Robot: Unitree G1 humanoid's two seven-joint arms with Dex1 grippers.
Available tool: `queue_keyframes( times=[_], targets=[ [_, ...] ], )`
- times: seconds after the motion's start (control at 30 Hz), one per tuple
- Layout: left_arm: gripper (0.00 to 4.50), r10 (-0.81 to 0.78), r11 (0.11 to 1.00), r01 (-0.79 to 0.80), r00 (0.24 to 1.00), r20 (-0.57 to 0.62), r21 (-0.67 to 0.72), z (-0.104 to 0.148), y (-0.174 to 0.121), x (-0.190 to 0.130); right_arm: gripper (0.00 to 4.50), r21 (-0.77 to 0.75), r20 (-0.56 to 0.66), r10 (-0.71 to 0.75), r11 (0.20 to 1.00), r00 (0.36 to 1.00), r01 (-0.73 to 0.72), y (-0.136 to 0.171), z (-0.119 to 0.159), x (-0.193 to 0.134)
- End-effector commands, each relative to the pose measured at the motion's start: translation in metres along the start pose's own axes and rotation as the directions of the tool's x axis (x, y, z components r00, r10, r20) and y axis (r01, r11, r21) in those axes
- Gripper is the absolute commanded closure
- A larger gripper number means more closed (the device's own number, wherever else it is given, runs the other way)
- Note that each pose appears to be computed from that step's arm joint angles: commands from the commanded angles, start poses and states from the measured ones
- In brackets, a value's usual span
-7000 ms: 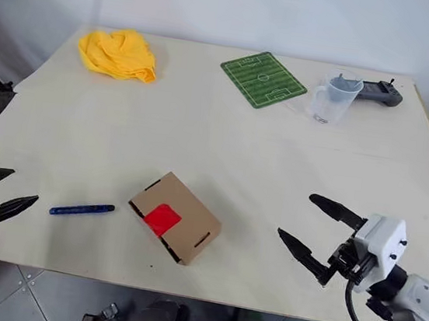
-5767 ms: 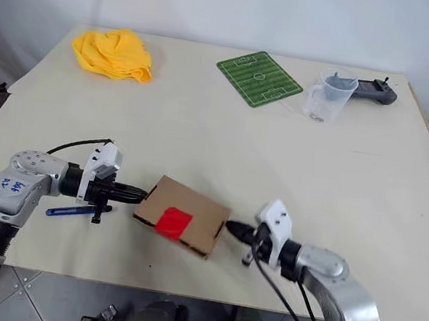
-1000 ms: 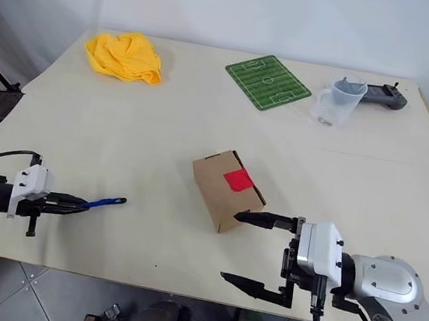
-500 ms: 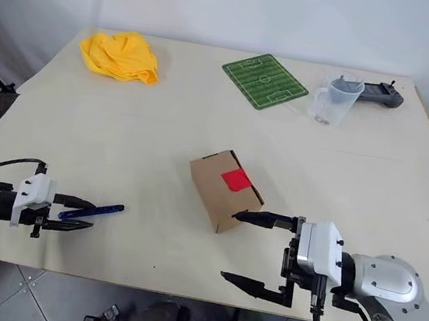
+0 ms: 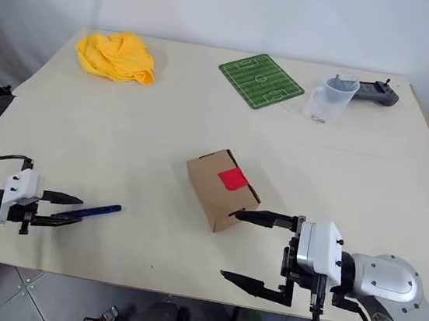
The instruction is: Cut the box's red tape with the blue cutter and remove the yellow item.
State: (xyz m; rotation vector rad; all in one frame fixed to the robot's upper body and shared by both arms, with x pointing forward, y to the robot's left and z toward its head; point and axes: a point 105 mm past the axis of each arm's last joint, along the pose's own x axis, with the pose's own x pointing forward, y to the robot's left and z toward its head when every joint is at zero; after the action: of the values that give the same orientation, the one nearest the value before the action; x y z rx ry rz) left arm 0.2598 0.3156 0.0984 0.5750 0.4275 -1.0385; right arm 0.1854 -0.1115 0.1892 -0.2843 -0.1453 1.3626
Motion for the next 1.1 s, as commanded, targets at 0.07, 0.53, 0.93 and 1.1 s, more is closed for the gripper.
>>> queue_keyframes(
  times=[0.07, 0.53, 0.93, 1.1],
  targets=[
    [3.53, 0.01, 0.997, -0.018, 0.995, -0.096, -0.079, -0.026, -0.011, -0.007, 0.0, -0.024, 0.011, 0.008, 1.0, 1.0, -0.008, 0.002, 0.005, 0.002],
    [4.06, -0.039, 0.999, 0.039, 0.999, 0.004, 0.032, 0.005, -0.013, 0.018, 0.0, -0.022, 0.01, 0.011, 1.0, 1.0, -0.011, -0.001, 0.005, 0.001],
    [4.06, -0.362, 0.898, 0.358, 0.932, -0.033, 0.256, 0.106, -0.059, 0.092, 0.0, 0.087, -0.1, -0.073, 0.993, 0.992, 0.082, 0.013, -0.011, -0.021],
    [4.06, -0.318, 0.9, 0.336, 0.942, -0.111, 0.278, 0.124, -0.073, 0.137, 0.0, 0.131, -0.249, -0.14, 0.975, 0.958, 0.177, 0.018, -0.038, -0.044]
  ],
)
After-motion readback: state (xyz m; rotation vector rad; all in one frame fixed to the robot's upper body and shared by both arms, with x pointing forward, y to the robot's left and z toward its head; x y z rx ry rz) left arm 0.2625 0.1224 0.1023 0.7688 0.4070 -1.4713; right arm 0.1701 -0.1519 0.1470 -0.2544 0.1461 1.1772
